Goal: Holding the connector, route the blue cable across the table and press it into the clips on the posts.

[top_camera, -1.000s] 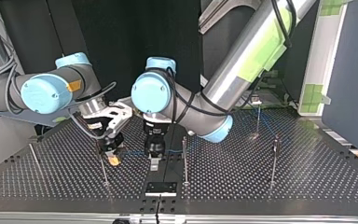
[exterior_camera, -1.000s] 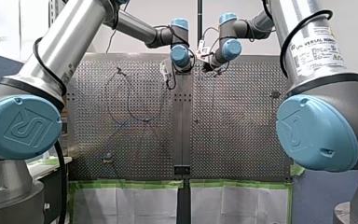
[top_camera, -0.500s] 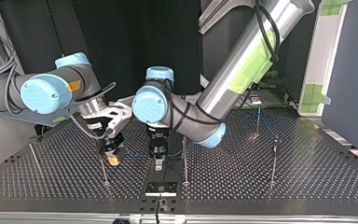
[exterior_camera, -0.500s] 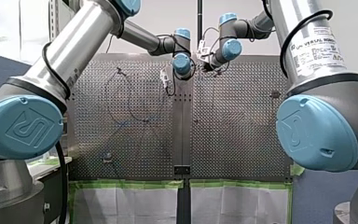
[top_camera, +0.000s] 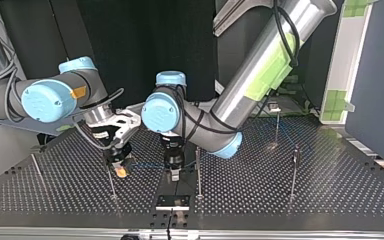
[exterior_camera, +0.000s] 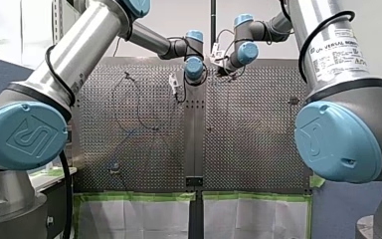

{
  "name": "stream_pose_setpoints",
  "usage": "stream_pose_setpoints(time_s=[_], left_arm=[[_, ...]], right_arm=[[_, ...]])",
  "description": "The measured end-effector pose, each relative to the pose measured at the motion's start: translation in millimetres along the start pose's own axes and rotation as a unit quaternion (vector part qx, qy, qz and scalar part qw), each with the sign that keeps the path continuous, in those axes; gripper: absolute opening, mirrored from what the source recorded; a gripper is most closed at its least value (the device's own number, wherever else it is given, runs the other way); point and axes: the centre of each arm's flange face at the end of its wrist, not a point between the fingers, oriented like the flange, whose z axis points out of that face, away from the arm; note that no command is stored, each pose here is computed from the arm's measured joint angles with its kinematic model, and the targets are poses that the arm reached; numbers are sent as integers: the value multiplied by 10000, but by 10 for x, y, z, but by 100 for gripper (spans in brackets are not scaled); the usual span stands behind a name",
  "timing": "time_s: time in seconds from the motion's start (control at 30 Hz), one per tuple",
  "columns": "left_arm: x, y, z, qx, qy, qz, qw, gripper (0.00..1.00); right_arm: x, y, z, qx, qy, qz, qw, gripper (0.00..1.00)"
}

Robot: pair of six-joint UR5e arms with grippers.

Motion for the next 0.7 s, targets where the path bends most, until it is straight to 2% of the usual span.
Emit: stream_pose_setpoints(time_s=[0.03, 0.07, 0.1, 0.17, 0.43, 0.7], left_arm=[[-1, -4, -4, 0, 0, -1, 10000, 30], [0, -9, -9, 4, 3, -1, 10000, 15], [3, -12, -13, 6, 10, 1, 10000, 15], [4, -17, -27, 7, 35, 14, 10000, 0], [-12, 5, -90, -40, 197, 56, 9998, 0], [-93, 26, -185, -222, 223, 65, 9995, 0]], right_arm=[[0, 0, 0, 0, 0, 0, 10000, 0], [0, -1, 0, 1, 0, 0, 10000, 0], [-1, -1, 0, 0, -1, -1, 10000, 0], [-1, 0, 1, 0, -1, -1, 10000, 0], [-3, 3, 2, -1, -3, -1, 10000, 0], [-45, 5, -9, -2, -51, 5, 10000, 0]])
